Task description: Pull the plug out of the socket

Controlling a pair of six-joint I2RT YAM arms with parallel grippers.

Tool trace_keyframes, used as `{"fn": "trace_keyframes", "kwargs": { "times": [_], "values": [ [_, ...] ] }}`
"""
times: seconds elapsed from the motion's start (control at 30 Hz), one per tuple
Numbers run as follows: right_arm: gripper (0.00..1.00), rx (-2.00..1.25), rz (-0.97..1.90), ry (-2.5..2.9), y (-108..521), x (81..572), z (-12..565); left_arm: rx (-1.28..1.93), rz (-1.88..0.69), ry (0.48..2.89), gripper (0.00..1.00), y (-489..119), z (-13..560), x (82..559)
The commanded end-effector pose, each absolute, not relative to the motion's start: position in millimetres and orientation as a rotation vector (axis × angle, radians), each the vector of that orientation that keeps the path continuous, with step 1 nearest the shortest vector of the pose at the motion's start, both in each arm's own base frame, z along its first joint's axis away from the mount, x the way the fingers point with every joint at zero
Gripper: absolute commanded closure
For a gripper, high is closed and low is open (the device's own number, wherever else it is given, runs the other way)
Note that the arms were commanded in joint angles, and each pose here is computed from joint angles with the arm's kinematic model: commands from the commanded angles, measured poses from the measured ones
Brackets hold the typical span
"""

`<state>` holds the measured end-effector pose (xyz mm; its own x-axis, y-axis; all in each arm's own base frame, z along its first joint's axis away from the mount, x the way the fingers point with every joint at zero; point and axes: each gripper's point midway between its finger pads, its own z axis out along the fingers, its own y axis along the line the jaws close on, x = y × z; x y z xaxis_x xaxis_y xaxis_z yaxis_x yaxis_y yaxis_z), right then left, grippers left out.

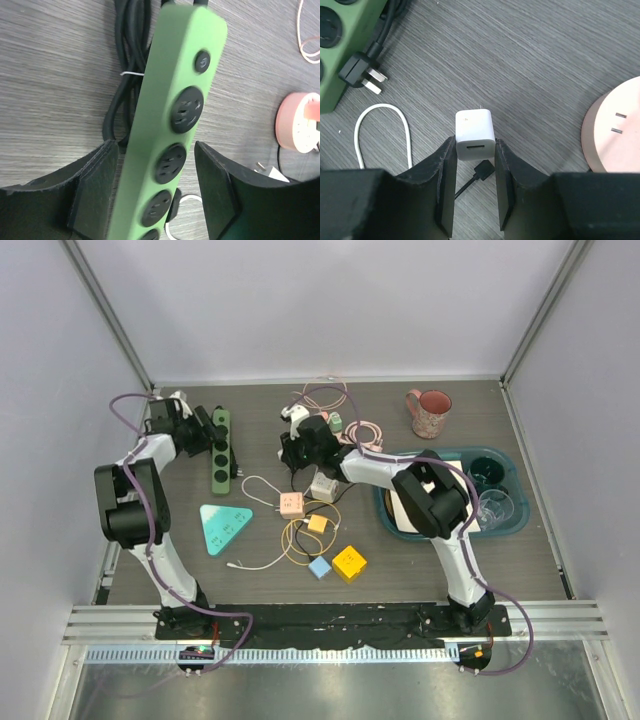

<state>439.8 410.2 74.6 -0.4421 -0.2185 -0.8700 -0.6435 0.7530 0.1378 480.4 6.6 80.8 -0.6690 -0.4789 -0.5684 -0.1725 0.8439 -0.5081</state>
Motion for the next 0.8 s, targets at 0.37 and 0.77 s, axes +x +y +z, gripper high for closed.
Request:
{"fn": "trace_keyframes", "kwargs": {
  "times": [0.37, 0.77],
  "values": [
    [0.64, -0.582, 0.525, 2.017, 422.3, 456.8, 76.8, -0.593, -0.177, 2.211, 0.13, 45.1, 164.5, 459.5],
    [0.27, -0.546, 0.579, 1.929, 425.4, 443.1, 122.5, -0.579, -0.504, 2.360, 0.00, -21.9, 172.6, 386.8]
  ]
}}
